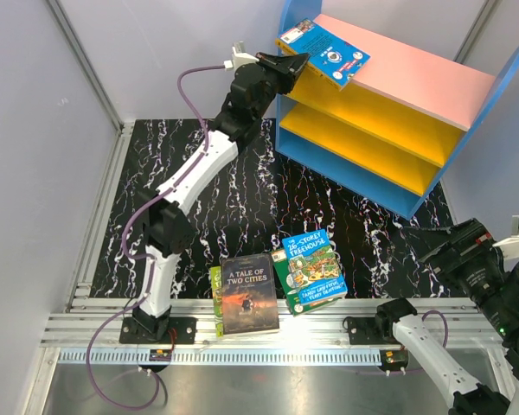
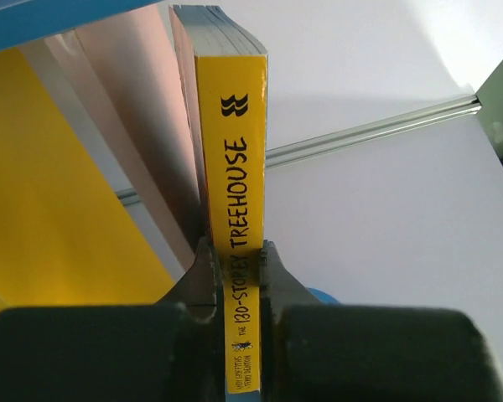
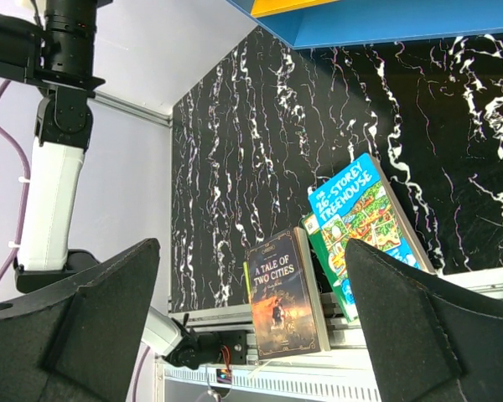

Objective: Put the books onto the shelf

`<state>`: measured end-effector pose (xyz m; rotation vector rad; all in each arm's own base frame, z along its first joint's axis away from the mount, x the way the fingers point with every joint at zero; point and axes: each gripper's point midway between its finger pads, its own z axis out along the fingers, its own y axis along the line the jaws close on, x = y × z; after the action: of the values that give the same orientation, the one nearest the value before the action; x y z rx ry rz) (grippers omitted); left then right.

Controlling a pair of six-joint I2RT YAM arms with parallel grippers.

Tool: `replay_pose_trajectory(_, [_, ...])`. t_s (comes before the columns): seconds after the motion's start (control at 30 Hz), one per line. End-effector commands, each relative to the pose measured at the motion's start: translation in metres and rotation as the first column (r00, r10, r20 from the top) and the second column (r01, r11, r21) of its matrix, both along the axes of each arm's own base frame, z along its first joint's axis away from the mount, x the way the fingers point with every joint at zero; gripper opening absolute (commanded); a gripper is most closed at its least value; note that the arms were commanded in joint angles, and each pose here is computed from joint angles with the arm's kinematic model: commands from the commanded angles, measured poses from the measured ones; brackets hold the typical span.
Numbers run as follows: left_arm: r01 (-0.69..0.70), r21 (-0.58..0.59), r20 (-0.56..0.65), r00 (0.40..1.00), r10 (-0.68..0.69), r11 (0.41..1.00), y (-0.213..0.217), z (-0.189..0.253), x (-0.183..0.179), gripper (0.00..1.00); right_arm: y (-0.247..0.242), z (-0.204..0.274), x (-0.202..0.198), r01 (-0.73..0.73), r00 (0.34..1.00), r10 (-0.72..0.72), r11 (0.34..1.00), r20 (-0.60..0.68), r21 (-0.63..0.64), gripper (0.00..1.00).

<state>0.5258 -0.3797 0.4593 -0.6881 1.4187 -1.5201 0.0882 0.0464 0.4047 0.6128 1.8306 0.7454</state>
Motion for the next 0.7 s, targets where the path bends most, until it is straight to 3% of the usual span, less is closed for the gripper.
replay_pose_trajectory(0.0, [-0.009,-0.062,0.092,0.996,0.015,0.998,0.006,0.043,-0.008,0.00,-0.009,-0.030,-0.017,0.026,0.993,-0.029,0.999,-0.115,-0.023,1.00])
replay_pose_trajectory(0.33, [-0.118,-0.235,0.026,0.992,0.127,0.965,-0.002,0.030,0.030,0.01,-0.012,-0.036,-0.020,0.043,0.991,-0.045,0.999,-0.129,-0.019,1.00])
replay_pose_trajectory(0.47, [-0.122,-0.217,-0.004,0.992,0.124,0.969,-0.008,0.013,0.034,0.51,-0.015,-0.035,-0.021,0.054,0.990,-0.057,0.998,-0.126,-0.025,1.00])
replay_pose_trajectory(0.5, [-0.112,-0.212,0.001,0.993,0.115,0.971,-0.010,0.014,0.032,0.69,-0.016,-0.035,-0.022,0.058,0.990,-0.061,0.998,-0.125,-0.027,1.00])
replay_pose_trajectory(0.57, [-0.109,-0.199,0.000,0.994,0.111,0.974,-0.010,0.012,0.029,0.78,-0.017,-0.036,-0.023,0.060,0.990,-0.063,0.998,-0.126,-0.028,1.00])
replay_pose_trajectory(0.67, [-0.106,-0.178,-0.001,0.994,0.108,0.978,-0.003,0.017,0.022,0.83,-0.017,-0.037,-0.023,0.059,0.990,-0.063,0.998,-0.128,-0.028,1.00])
